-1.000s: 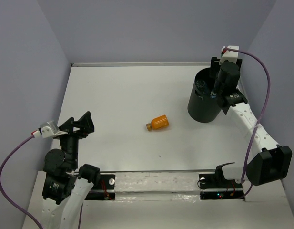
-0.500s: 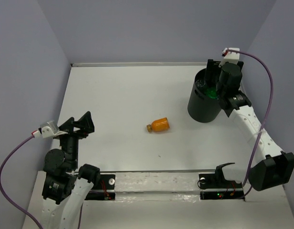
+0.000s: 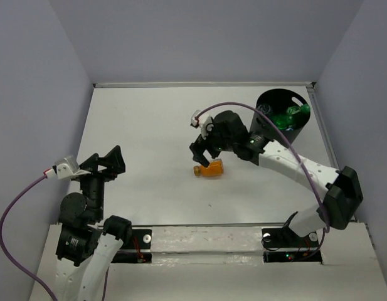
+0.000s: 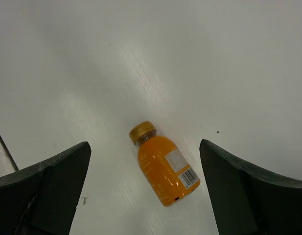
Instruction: Put the plastic bottles in the bin
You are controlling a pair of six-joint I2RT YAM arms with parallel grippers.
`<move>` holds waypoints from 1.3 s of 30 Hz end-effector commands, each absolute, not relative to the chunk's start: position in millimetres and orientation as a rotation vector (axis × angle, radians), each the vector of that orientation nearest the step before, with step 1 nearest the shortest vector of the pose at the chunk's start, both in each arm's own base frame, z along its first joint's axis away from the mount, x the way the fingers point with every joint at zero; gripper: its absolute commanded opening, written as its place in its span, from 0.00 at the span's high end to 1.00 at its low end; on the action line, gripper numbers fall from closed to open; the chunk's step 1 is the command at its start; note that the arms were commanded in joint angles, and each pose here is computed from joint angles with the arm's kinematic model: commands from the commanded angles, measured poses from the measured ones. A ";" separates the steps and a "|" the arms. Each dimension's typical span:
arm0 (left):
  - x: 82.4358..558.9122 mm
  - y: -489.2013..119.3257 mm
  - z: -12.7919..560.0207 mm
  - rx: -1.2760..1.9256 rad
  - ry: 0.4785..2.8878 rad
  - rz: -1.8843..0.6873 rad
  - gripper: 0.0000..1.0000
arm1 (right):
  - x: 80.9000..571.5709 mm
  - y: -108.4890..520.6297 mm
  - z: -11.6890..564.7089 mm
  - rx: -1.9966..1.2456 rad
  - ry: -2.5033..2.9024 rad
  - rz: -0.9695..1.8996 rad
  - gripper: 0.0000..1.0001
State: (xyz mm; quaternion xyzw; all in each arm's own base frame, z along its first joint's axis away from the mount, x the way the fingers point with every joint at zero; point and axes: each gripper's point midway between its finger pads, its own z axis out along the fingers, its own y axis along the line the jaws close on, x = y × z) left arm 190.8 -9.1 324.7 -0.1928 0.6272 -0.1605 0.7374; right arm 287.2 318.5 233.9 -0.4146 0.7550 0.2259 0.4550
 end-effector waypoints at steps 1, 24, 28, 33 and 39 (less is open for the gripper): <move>194.0 -6.5 334.9 -0.427 1.347 -0.339 0.01 | 269.5 313.2 167.0 -1.272 2.021 0.509 0.01; 193.8 -9.2 336.6 -0.411 1.343 -0.350 0.01 | 294.5 306.4 65.9 -1.472 2.289 0.240 0.39; 193.7 -9.5 336.5 -0.410 1.342 -0.352 0.01 | 318.7 318.3 126.3 -1.287 2.134 0.235 0.45; 193.1 -10.4 337.1 -0.406 1.341 -0.358 0.01 | 363.9 289.2 237.0 -0.863 1.926 0.121 0.46; 189.4 -10.1 339.2 -0.404 1.328 -0.368 0.01 | 395.6 182.1 370.5 -0.242 1.648 0.004 0.51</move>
